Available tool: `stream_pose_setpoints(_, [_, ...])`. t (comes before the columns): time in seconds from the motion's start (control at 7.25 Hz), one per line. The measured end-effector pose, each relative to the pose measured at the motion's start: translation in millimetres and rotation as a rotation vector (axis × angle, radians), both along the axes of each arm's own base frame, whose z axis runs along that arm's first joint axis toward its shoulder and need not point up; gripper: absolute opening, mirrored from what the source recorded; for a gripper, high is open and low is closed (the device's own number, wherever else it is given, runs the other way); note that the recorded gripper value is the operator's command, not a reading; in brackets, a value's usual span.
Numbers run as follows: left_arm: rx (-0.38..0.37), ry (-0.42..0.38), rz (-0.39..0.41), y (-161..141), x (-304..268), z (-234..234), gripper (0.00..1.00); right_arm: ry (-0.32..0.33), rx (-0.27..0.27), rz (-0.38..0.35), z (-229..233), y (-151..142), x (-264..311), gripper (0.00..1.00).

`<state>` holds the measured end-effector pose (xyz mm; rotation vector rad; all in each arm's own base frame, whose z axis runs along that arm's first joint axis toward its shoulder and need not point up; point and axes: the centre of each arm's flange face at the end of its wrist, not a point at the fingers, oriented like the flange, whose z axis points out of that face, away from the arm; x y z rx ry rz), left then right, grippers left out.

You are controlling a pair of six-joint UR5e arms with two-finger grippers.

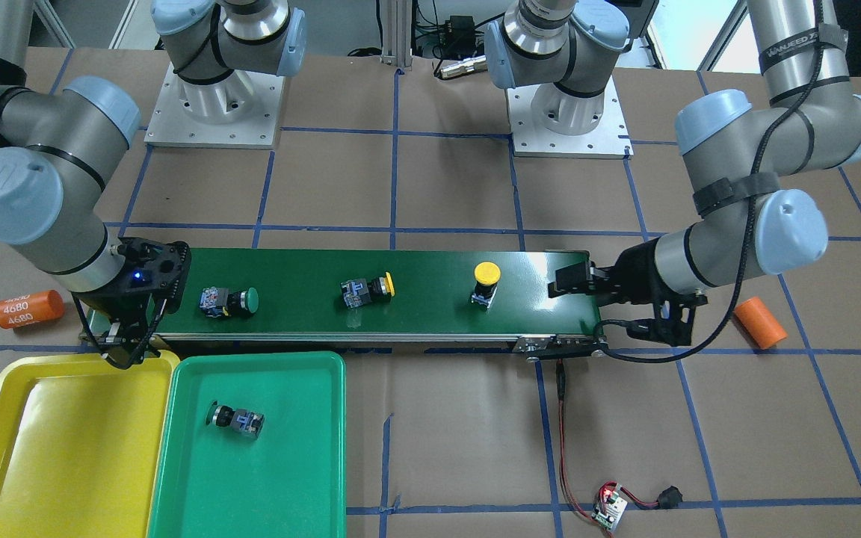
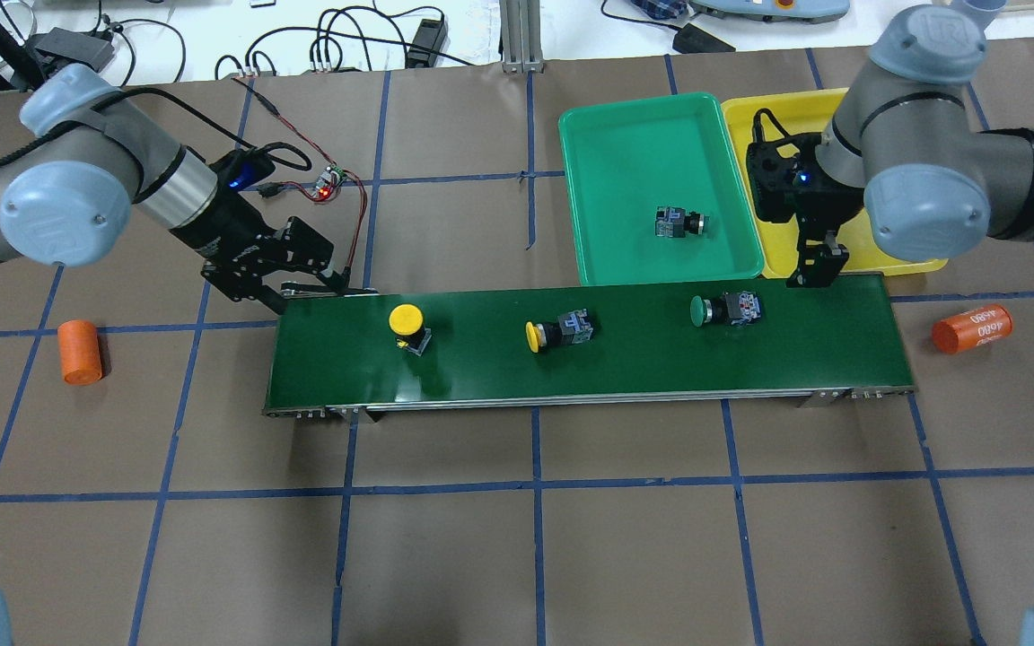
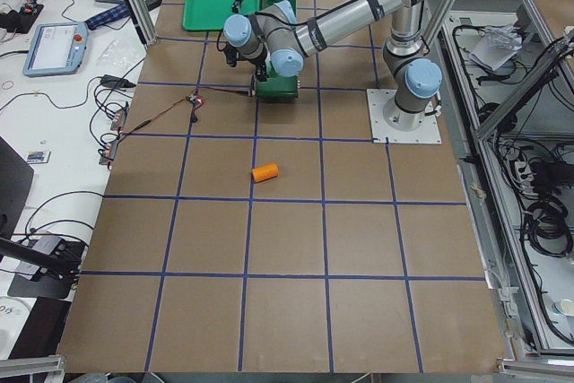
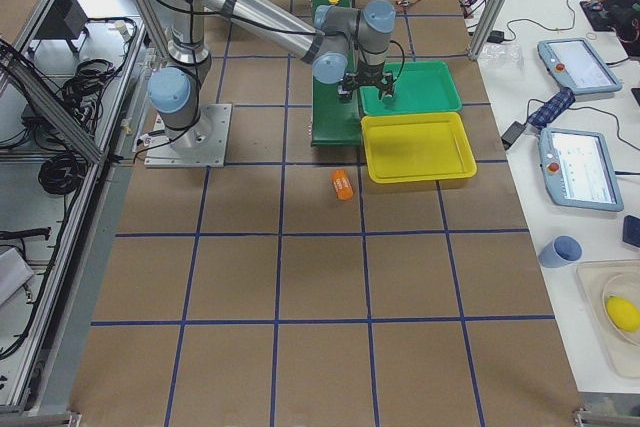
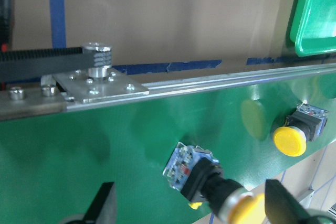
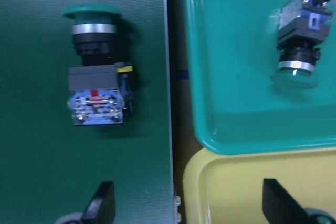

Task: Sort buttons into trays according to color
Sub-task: 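Reach left gripper to the orange cell while right gripper grasps next green button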

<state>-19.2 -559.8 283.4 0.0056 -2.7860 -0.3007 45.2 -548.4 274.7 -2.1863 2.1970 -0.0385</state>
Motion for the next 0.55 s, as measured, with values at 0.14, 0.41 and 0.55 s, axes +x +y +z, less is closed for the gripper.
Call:
stream_pose_setpoints(0.14, [-0.008, -0.122, -0.017, -6.1, 36.8, 14.6, 1.00, -0.004, 0.016, -0.001, -8.7, 23.3, 0.4, 1.00])
stream_pose_setpoints(0.41, [-0.021, -0.187, -0.039, -7.0, 129.6, 21.2, 1.00, -0.015, 0.044, -0.004, -26.3, 48.4, 4.8, 0.98])
stream_pose_setpoints(0.55, [-0.034, -0.179, -0.069, -2.2, 168.0, 17.3, 1.00, -0.020, 0.047, -0.009, -28.8, 52.3, 6.1, 0.92])
